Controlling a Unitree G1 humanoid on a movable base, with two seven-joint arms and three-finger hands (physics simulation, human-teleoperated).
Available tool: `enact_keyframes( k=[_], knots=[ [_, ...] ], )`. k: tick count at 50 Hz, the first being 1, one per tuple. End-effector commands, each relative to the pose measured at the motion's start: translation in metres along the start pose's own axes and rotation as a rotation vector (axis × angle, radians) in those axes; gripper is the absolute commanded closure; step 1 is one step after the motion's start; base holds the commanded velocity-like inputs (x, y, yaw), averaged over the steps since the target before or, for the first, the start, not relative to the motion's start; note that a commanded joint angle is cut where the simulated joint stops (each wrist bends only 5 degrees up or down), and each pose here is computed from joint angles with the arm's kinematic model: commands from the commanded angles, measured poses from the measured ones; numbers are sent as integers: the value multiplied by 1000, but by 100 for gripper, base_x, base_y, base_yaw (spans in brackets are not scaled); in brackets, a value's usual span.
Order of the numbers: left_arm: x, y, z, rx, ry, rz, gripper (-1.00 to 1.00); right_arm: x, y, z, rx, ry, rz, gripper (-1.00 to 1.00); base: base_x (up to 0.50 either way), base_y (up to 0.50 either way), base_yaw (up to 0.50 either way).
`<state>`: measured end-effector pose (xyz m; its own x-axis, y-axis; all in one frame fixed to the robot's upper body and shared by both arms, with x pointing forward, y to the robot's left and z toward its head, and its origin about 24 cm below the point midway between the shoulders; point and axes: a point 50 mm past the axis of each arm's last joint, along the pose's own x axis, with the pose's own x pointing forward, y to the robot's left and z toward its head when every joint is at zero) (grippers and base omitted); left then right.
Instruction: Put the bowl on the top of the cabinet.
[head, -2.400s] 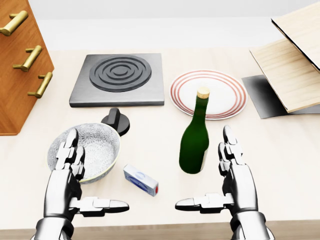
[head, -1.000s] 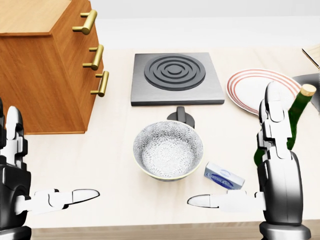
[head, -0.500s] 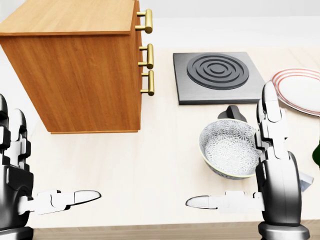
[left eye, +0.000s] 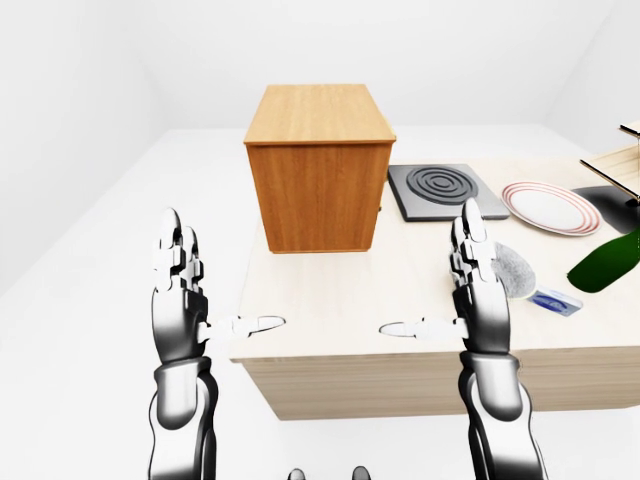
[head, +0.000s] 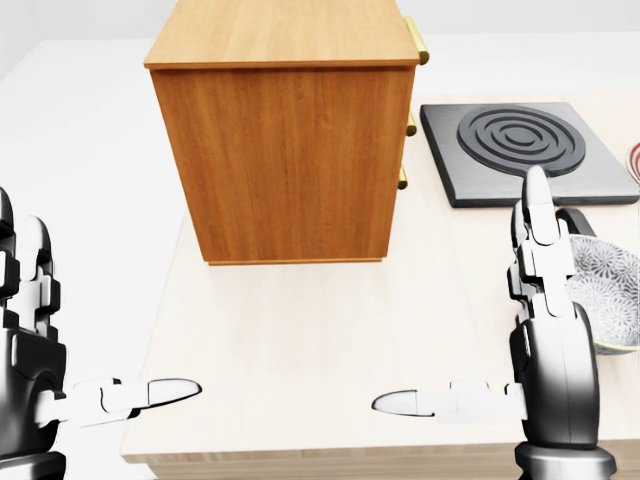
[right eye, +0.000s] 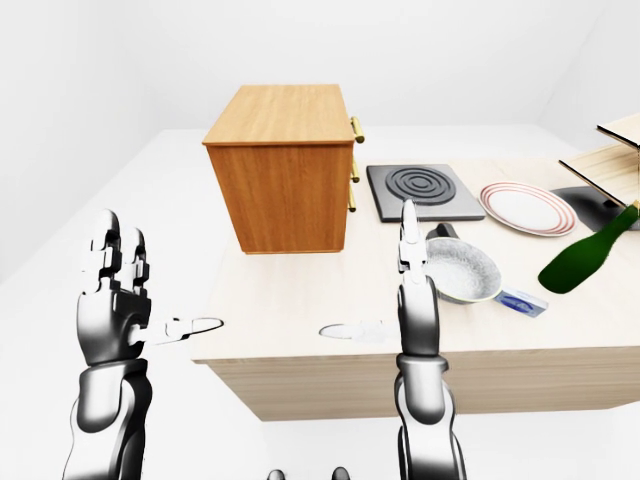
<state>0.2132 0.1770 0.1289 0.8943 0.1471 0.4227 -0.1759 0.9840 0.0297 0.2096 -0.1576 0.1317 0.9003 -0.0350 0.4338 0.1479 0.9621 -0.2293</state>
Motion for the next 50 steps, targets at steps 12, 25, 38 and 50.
enact_keyframes(
  k=[12, 25, 38, 50],
  knots=[
    [0, -1, -7, -1, 27, -9, -100, 0, 4, -7, 20, 30, 23, -100, 0, 20, 0],
    [1, -2, 6, -5, -28, -14, -100, 1, 5, -8, 22, 29, 23, -100, 6, 0, 0],
    [1, -2, 8, -5, -36, -16, -100, 0, 4, -7, 22, 28, 22, -100, 42, 0, 0],
    [0, -3, 6, -8, -26, -22, -100, 0, 4, -8, 22, 34, 26, -100, 47, 0, 0]
  ],
)
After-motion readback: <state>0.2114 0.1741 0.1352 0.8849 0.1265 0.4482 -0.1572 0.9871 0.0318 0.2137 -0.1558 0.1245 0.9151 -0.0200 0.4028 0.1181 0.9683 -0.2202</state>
